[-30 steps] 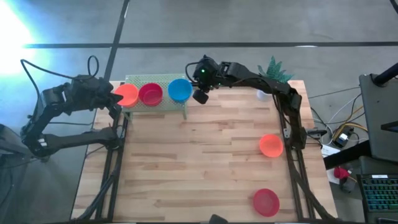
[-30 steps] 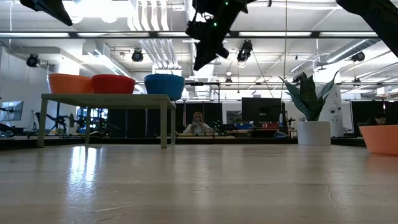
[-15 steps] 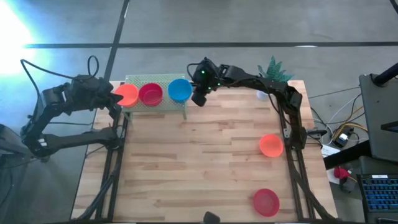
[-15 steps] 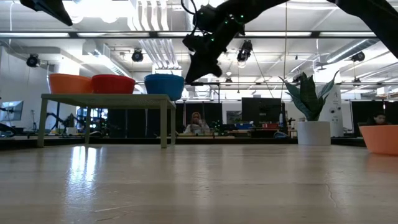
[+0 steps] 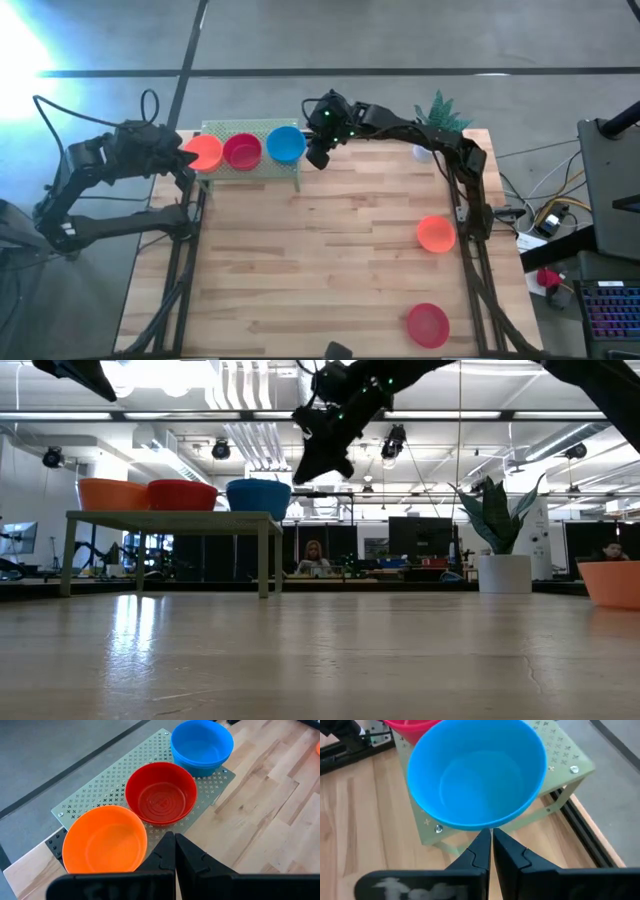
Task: Pick & Place Mini bowls
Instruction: Stack the orange bowl on top of the other orange bowls on the shelf
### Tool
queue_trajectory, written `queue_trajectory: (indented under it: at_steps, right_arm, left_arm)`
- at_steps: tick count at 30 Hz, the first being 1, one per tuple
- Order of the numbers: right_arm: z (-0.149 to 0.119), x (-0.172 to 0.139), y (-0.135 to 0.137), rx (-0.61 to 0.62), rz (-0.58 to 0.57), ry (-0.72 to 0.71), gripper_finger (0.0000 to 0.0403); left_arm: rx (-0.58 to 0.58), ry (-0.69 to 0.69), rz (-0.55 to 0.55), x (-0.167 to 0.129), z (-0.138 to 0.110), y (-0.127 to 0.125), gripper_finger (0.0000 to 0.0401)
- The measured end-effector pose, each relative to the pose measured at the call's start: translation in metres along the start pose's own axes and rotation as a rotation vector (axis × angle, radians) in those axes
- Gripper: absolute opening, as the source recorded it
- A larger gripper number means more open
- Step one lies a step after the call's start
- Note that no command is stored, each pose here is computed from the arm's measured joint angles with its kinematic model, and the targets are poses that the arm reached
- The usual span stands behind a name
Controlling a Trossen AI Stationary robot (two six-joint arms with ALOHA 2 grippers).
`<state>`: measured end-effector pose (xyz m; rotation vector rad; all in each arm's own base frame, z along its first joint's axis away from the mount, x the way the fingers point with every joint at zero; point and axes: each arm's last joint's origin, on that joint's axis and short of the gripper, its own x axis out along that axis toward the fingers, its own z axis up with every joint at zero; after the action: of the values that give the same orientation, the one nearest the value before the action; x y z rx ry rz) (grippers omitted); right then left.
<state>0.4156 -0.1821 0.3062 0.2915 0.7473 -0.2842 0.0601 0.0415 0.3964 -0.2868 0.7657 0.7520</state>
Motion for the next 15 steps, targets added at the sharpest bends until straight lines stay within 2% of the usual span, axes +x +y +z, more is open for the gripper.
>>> queue_trajectory:
  at_steps: [7,11,15]
  right_arm:
    - [0.005,-0.055,0.026,-0.025,-0.136,-0.003,0.0017]
    - [-0.002,-0.086,0.040,0.018,-0.131,0.003,0.0017]
    - [-0.018,-0.111,0.057,0.078,-0.185,0.077,0.0017]
  left_arm:
    - [0.019,0.000,0.000,0.000,0.000,0.000,0.0000]
    - [0.036,-0.001,0.000,0.000,0.000,0.000,0.0000]
    - [0.041,-0.001,0.000,0.000,0.000,0.000,0.0000]
